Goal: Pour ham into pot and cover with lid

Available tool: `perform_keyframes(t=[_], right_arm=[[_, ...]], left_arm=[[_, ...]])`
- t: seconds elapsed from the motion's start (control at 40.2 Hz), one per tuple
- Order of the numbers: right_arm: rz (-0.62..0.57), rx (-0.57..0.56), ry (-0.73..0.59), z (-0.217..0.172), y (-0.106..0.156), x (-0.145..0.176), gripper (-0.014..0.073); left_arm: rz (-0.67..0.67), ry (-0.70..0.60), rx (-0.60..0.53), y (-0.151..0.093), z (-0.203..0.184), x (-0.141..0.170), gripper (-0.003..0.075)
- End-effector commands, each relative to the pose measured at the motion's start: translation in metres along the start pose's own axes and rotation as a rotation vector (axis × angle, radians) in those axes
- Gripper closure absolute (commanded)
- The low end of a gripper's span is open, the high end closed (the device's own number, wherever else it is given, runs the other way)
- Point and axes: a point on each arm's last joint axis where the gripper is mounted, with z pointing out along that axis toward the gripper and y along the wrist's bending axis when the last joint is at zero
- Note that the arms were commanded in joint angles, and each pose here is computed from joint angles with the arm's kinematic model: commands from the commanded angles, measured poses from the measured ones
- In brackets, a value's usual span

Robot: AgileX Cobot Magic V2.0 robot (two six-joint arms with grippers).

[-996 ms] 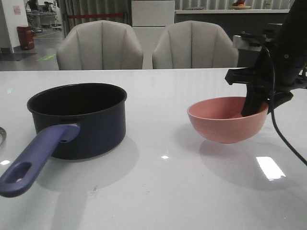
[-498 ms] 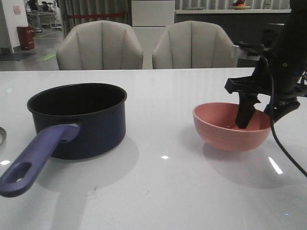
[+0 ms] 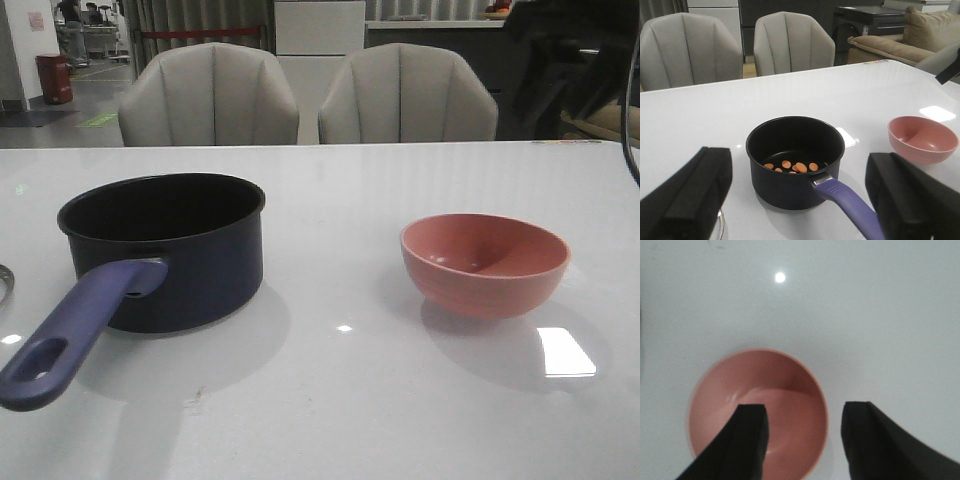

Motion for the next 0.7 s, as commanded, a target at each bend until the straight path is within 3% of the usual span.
perform_keyframes(t=[0.0,0.398,0.672], right_arm=[[-0.047,0.014,-0.221,-0.045,0.013,-0.007,0.0147],[-0.056,-0.005,-0.638,-0.132,0.036,0.064,0.0147],[-0.073,-0.042,-0.724,-0.149,0.038,0.15,0.0155]], left_arm=[[-0.011,-0.093,0.003,0.0,-0.002,-0.016,0.0138],[-0.011,-0.097,0.003,0.0,-0.002,-0.016,0.0138],[-0.011,-0.097,0.003,0.0,-0.002,-0.016,0.0138]])
